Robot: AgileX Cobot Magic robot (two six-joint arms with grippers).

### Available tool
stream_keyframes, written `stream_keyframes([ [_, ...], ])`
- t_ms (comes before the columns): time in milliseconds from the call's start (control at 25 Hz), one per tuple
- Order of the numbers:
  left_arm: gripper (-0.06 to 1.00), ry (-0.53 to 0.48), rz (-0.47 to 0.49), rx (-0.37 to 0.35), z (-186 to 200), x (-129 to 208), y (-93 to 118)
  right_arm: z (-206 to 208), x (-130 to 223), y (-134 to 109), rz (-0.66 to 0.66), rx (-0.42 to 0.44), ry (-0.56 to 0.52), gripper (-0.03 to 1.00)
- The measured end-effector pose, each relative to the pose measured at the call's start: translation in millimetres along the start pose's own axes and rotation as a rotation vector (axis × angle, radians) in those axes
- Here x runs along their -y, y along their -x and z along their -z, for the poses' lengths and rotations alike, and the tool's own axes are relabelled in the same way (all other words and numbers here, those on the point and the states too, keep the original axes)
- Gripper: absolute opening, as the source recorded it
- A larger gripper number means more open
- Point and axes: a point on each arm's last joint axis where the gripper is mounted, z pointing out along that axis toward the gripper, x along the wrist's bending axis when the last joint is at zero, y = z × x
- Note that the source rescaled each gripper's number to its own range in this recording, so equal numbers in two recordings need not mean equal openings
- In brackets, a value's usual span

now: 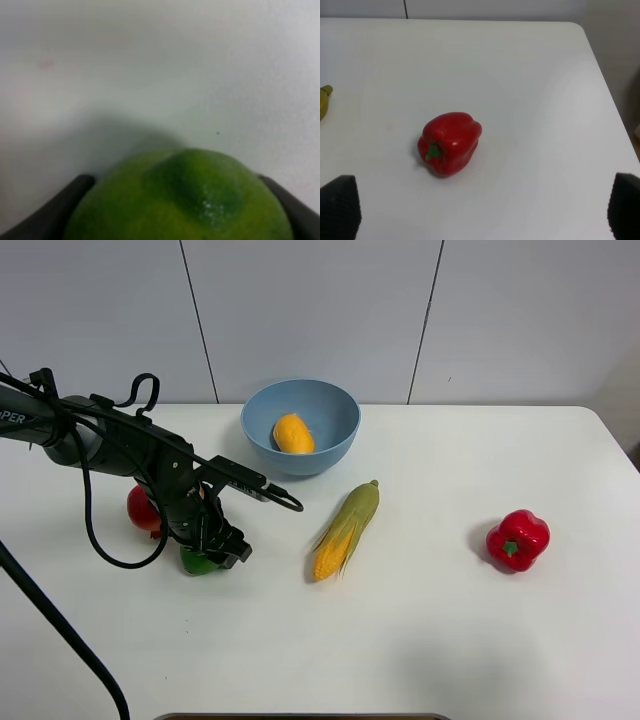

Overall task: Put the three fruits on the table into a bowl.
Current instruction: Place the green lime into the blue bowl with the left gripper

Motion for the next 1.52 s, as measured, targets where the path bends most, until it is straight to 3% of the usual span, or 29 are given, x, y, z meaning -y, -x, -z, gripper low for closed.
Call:
stream_keyframes([
  [680,0.03,-0.002,0.000,0.000,0,0,0,0,0,0,0.000,0.000,0.000,1.00],
  [880,0.03,0.018,0.000,-0.002,20,-2,0,0,0,0,0.000,0.000,0.000,1.00],
  [1200,0.03,0.179,0.011,0.003,89,-21,1,0,0,0,0.000,0.000,0.000,1.00],
  [1520,0.03,0.387,-0.055,-0.008,145,-55,6,0,0,0,0.000,0.000,0.000,1.00],
])
